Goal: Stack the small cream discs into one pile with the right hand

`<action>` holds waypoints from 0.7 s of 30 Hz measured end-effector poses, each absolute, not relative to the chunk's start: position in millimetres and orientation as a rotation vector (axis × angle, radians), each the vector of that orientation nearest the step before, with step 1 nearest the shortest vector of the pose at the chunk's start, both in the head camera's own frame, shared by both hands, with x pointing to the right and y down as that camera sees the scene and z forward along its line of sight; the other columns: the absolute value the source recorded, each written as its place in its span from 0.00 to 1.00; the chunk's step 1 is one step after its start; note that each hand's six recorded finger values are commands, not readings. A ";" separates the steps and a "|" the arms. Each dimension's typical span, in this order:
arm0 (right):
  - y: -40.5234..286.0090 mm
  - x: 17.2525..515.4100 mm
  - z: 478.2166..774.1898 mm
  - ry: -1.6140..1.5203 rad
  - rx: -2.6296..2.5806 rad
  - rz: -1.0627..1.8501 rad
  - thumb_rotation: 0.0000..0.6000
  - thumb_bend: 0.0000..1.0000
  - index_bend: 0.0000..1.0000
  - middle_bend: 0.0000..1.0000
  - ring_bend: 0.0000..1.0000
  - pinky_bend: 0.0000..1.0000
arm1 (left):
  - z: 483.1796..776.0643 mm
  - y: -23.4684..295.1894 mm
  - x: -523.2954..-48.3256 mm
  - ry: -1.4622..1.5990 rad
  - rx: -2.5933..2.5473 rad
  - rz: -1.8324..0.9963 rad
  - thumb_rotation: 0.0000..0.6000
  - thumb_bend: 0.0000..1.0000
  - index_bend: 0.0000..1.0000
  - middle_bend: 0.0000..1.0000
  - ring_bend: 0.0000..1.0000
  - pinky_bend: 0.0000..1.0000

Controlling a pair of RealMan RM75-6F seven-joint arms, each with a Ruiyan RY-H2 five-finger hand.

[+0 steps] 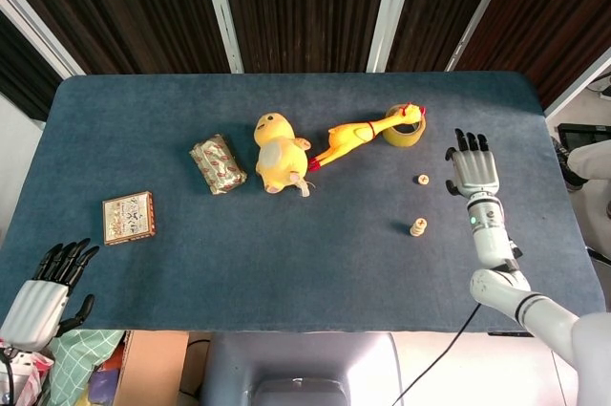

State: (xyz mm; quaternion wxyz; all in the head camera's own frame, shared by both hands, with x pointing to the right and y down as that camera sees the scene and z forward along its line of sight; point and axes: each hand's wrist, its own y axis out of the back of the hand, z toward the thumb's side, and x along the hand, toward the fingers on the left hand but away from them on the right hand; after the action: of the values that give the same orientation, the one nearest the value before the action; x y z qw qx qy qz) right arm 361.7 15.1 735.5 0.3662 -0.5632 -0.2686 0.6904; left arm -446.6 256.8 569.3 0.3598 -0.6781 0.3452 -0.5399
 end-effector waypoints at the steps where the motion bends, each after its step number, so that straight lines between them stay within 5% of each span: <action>1: 13.3 357.9 742.2 -0.671 -1.435 1.785 1.00 0.43 0.49 0.12 0.00 0.00 | 570.4 256.1 -447.0 0.889 -1.747 -1.400 1.00 0.47 0.00 0.00 0.00 0.05; 10: 8.7 318.2 780.9 -0.566 -1.425 1.816 1.00 0.43 0.50 0.12 0.00 0.00 | 572.2 255.2 -447.5 0.886 -1.741 -1.412 1.00 0.46 0.00 0.00 0.00 0.06; 21: 6.0 314.2 790.4 -0.510 -1.409 1.838 1.00 0.43 0.54 0.12 0.00 0.00 | 570.9 255.3 -449.7 0.893 -1.735 -1.418 1.00 0.47 0.00 0.00 0.00 0.06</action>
State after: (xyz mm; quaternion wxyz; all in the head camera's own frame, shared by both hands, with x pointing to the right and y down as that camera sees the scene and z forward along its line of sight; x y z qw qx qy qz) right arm 314.2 6.0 790.4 0.3755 -0.5506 -0.1992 0.7184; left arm -449.7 255.3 570.9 0.3567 -0.6719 0.3460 -0.5492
